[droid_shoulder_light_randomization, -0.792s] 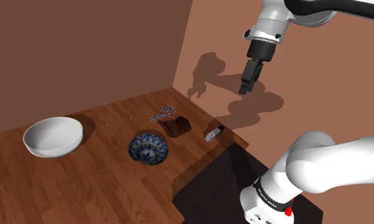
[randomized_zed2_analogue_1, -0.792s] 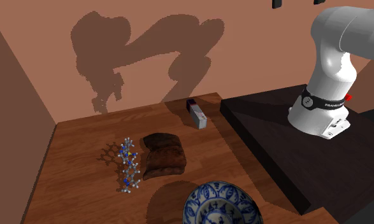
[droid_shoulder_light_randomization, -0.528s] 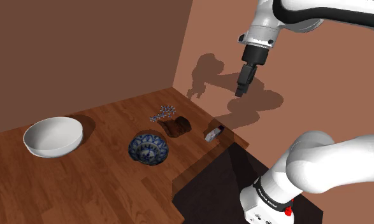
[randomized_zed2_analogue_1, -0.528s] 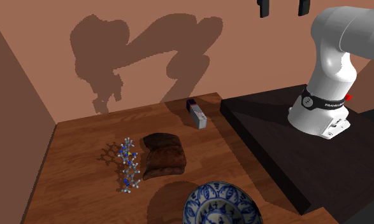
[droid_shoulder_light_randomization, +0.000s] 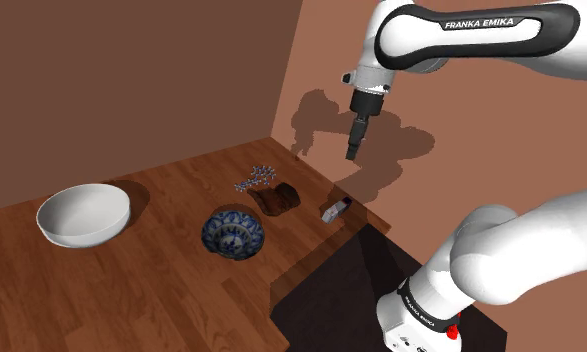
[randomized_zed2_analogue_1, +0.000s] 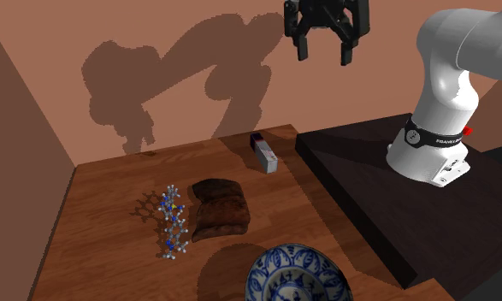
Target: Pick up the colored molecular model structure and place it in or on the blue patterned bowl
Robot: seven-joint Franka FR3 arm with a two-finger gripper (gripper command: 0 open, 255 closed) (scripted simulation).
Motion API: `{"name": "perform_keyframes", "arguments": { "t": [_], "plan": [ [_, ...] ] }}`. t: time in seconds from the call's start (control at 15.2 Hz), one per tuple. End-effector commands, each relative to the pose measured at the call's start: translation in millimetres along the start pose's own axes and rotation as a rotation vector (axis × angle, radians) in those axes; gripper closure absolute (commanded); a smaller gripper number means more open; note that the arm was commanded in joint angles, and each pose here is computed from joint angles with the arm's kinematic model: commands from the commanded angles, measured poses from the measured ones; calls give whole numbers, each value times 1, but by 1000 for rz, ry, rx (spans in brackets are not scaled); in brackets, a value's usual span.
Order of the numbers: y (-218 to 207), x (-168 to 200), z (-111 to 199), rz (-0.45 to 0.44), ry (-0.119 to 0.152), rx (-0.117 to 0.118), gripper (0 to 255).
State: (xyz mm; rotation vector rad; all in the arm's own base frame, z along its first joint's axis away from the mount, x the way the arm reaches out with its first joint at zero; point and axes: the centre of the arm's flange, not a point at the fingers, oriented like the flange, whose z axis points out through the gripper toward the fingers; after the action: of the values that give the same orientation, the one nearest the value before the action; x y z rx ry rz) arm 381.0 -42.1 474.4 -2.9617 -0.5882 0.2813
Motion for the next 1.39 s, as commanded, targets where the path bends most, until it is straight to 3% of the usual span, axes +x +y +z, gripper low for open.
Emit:
{"name": "perform_keyframes", "arguments": {
  "t": [0.0, 1.32],
  "plan": [
    [17, 16, 15, -52, -7, -18, 0],
    [123, 208, 141, -544, -73, -183, 0]
  ]
}}
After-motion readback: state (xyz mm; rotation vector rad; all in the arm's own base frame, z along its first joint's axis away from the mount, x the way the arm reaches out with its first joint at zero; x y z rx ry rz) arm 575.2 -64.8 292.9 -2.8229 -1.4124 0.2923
